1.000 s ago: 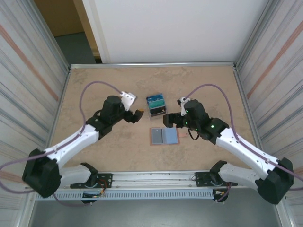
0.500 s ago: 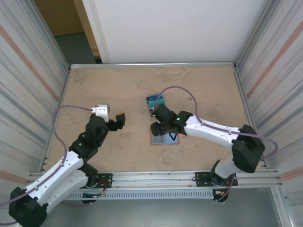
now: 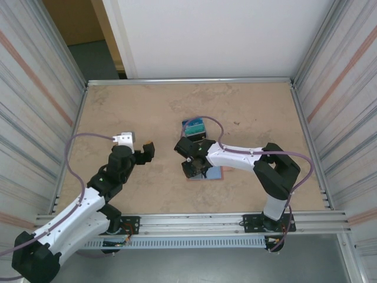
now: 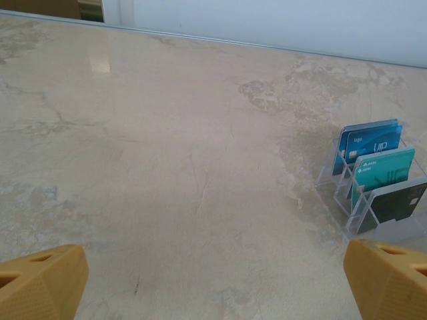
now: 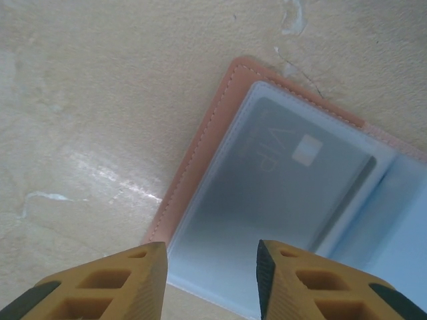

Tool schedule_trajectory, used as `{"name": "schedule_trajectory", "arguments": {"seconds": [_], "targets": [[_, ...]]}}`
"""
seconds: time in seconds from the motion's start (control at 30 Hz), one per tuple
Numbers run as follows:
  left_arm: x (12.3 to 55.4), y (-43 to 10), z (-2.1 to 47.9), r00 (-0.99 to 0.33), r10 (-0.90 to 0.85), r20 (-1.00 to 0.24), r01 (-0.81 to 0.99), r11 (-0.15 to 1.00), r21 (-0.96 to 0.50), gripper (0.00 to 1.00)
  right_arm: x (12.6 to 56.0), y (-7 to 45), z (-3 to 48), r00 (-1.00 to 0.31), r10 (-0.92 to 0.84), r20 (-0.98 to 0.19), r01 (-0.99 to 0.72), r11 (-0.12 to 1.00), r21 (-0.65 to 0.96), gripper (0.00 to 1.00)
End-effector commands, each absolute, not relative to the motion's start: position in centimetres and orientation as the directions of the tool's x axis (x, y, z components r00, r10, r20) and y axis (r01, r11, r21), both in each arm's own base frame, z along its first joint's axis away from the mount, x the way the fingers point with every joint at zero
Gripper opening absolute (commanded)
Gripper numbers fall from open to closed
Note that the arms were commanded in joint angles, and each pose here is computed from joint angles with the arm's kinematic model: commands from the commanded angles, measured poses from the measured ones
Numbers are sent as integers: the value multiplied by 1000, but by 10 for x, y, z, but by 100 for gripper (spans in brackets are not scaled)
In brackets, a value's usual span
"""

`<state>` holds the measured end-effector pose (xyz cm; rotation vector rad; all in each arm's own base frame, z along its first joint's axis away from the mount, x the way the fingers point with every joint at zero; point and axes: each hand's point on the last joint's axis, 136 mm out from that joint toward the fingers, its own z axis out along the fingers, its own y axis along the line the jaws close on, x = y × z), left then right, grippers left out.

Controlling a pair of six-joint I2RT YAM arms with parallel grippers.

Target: Take the credit cards out of the card holder

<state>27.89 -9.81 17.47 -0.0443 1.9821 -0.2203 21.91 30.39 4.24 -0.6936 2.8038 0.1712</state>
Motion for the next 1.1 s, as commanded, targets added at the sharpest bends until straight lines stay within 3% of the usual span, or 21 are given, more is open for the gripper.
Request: {"name": "schedule_trajectory", "arguments": {"seconds": [0.0, 0.6, 1.07], "targets": [[280, -92, 170, -417, -156, -895, 32, 982, -186, 99, 217, 306, 39, -865, -444, -234, -466, 884, 47, 41], [283, -96, 167, -442, -154, -884, 40, 981, -191, 99, 205, 297, 12, -878, -449, -168, -462, 886, 44, 48], [283, -99, 175, -439, -153, -885, 59, 978, -199, 99, 200, 278, -6, -896, -427, -124, -435, 900, 43, 40]]}}
